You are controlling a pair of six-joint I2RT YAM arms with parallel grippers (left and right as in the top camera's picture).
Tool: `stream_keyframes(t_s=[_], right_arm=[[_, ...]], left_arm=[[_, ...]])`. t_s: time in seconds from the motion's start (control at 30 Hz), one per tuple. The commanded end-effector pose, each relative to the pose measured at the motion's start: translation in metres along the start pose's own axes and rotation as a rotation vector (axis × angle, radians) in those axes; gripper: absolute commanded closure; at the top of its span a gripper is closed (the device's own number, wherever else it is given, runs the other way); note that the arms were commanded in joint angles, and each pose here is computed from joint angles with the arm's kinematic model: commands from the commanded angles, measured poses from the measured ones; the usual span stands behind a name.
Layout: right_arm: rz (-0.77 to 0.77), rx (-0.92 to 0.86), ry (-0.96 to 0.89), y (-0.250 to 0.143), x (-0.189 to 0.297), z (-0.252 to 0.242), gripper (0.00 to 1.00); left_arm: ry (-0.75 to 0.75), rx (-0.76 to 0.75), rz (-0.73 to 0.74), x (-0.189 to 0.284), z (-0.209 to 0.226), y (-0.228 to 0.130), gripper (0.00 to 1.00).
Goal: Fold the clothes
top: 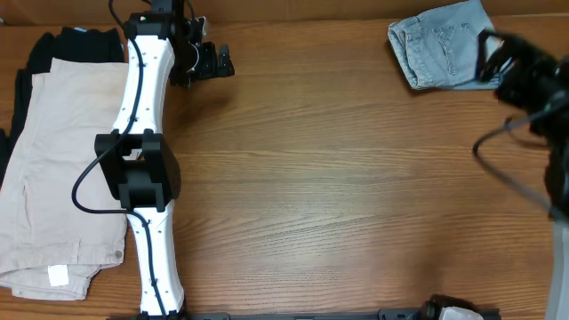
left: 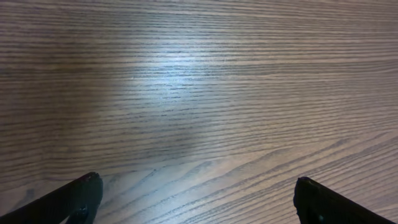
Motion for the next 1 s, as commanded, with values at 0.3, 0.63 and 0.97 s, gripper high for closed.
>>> stream_keyframes(t_s=[0.3,0.63,0.97], right_arm=[[0.117,-0.016,-0.106,-0.043,0.049,-0.008,0.0],[-0.003,0.287,-0.134,-0.073,0.033,-0.035,0.0],[-0.202,0.288,0.05,-0.161,0.022,-0.083,0.0]], left_arm=[[0.005,-0.003,-0.009,0.001,-0.003,0.003,0.0],[0.005,-0.003,-0.009,0.001,-0.003,0.003,0.0],[0.004,-0.003,-0.009,0.001,-0.003,0.003,0.0]])
Point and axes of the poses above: each gripper's point midway between its finger pads, its own x axis back along the fingers, its own z axis along the line the jaws close on, y = z × x, the point moved 5 cm from there along x, back along the fingers, and after that the axes turned 11 degrees about -x, right-handed, at the moved point
